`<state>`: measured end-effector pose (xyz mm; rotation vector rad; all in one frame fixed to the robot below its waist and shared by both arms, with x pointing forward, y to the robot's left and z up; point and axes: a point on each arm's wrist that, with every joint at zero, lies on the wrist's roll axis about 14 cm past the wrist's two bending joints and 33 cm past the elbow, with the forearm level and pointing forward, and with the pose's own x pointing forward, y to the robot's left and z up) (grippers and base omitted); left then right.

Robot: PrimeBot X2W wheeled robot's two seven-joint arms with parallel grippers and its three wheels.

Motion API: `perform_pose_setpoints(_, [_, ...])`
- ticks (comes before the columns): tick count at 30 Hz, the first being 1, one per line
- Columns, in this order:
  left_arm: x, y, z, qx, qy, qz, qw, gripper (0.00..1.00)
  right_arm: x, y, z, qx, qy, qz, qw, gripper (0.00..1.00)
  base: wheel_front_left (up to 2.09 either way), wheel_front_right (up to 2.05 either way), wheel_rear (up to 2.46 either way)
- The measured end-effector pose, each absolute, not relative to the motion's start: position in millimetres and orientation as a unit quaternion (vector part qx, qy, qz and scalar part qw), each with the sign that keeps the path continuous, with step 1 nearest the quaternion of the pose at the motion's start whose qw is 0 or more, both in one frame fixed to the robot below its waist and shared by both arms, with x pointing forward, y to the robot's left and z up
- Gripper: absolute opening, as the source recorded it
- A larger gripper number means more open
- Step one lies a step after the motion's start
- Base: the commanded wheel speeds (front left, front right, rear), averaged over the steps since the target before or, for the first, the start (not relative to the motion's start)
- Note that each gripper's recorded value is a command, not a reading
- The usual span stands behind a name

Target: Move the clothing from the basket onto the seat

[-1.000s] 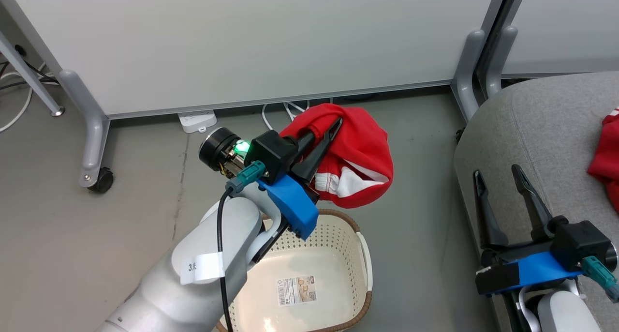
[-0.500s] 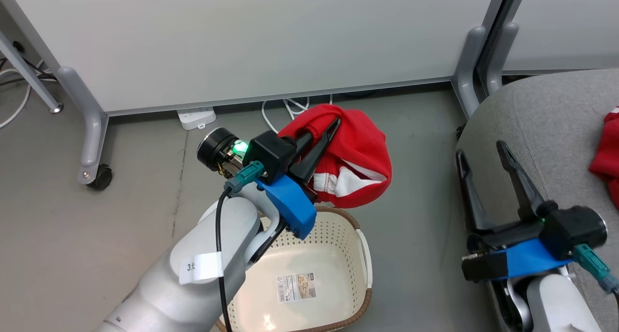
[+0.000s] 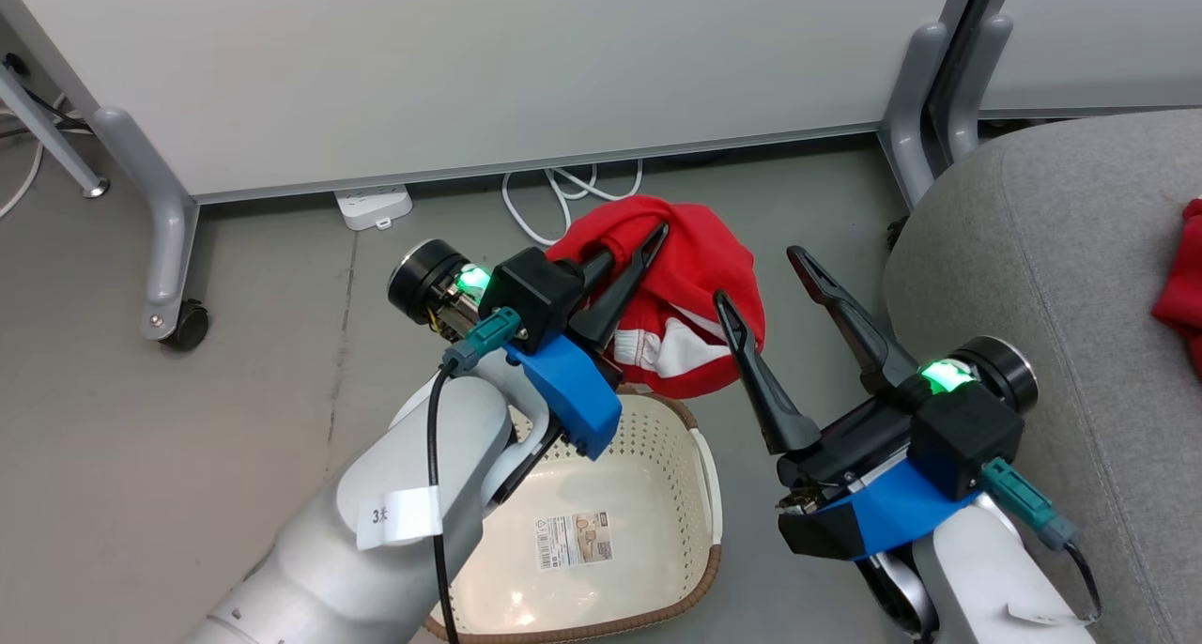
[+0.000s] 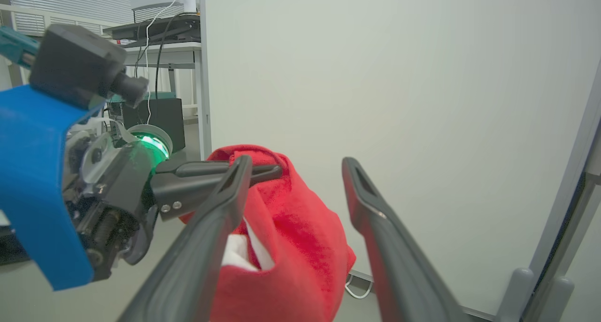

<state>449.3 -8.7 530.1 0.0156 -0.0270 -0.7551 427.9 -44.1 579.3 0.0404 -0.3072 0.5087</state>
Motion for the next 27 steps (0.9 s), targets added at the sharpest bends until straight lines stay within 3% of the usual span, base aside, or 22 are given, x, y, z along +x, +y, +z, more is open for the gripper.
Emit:
perform_pose_setpoints(22, [452.4, -18.3, 522.6, 0.006, -0.009, -0.382, 0.924, 0.0, 454.2, -19.5, 491.4, -0.029, -0.02, 0.29, 0.956, 1.0, 0.0, 0.0, 0.0])
perform_pose_setpoints(23, [452.1, -18.8, 522.5, 0.006, -0.009, -0.383, 0.924, 0.0, 455.0, -19.6, 488.0, -0.029, -0.014, 0.289, 0.957, 0.32, 0.0, 0.0, 0.0])
perform_pose_setpoints(24, [451.8, -19.1, 522.4, 0.005, -0.009, -0.383, 0.924, 0.0, 456.0, -19.1, 487.1, -0.029, -0.012, 0.289, 0.957, 0.0, 0.0, 0.0, 0.0])
perform_pose_setpoints(27, [451.1, -19.6, 522.3, 0.006, -0.008, -0.384, 0.923, 0.0, 458.4, -17.3, 486.4, -0.03, -0.01, 0.288, 0.957, 0.0, 0.0, 0.0, 0.0])
